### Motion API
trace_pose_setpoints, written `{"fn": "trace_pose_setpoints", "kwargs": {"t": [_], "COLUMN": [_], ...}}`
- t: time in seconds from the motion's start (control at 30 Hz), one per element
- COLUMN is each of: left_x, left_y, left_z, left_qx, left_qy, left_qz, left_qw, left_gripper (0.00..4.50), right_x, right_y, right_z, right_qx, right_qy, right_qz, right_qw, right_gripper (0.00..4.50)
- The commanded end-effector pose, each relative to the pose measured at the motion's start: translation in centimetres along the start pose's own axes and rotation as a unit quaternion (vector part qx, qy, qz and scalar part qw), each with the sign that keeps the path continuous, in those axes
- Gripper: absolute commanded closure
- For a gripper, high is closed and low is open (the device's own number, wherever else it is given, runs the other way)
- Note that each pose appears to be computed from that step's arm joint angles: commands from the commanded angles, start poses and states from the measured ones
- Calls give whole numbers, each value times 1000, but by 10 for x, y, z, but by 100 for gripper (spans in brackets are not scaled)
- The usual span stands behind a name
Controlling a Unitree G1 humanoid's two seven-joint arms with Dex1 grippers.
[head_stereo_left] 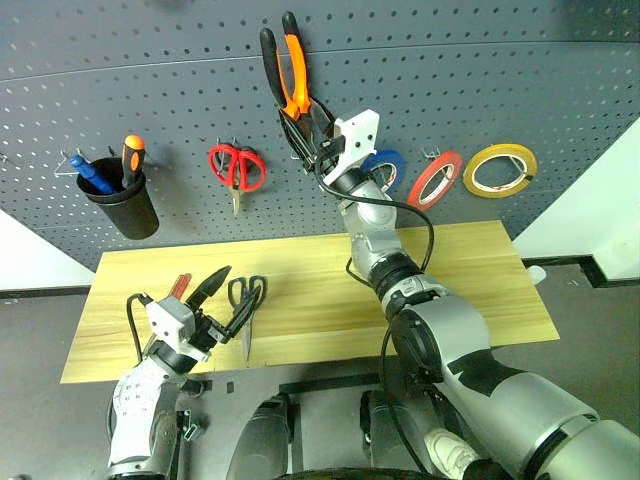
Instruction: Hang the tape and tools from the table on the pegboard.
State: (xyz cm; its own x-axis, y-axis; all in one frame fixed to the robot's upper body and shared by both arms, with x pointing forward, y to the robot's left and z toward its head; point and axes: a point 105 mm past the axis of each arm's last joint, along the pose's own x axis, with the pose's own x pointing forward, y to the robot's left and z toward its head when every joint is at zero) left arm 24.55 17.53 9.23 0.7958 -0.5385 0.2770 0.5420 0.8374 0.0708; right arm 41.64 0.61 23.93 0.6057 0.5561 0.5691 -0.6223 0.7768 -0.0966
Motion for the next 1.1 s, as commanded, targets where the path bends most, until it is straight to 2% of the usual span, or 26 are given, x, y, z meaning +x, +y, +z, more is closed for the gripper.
{"fn": "trace_pose_setpoints", "kwargs": {"t": [0.03,0.3,0.53,0.6,0.63,0.8,1.0,1.1], "left_x": [2,0,0,0,0,2,1,-2], "left_y": [-1,-5,-3,-2,-1,0,9,16], "left_z": [11,12,12,12,11,12,20,31], "left_qx": [5,-1,1,2,2,2,6,14], "left_qy": [-16,-13,-13,-12,-12,-16,-30,-55], "left_qz": [-3,-1,0,0,0,3,17,31], "left_qw": [1000,1000,1000,1000,1000,1000,999,998], "left_gripper": [108,108,108,108,108,108,108,108], "right_x": [10,10,5,2,1,-4,-15,-30], "right_y": [-1,-7,-10,-10,-10,-17,-10,-5], "right_z": [20,17,0,-4,-5,0,12,27], "right_qx": [-14,-42,-46,-46,-46,-80,-149,-173], "right_qy": [-39,-24,21,28,30,18,-24,-69], "right_qz": [0,-21,-29,-28,-28,-31,17,50], "right_qw": [999,999,998,998,998,996,988,981], "right_gripper": [244,244,244,173,154,4,4,4]}}
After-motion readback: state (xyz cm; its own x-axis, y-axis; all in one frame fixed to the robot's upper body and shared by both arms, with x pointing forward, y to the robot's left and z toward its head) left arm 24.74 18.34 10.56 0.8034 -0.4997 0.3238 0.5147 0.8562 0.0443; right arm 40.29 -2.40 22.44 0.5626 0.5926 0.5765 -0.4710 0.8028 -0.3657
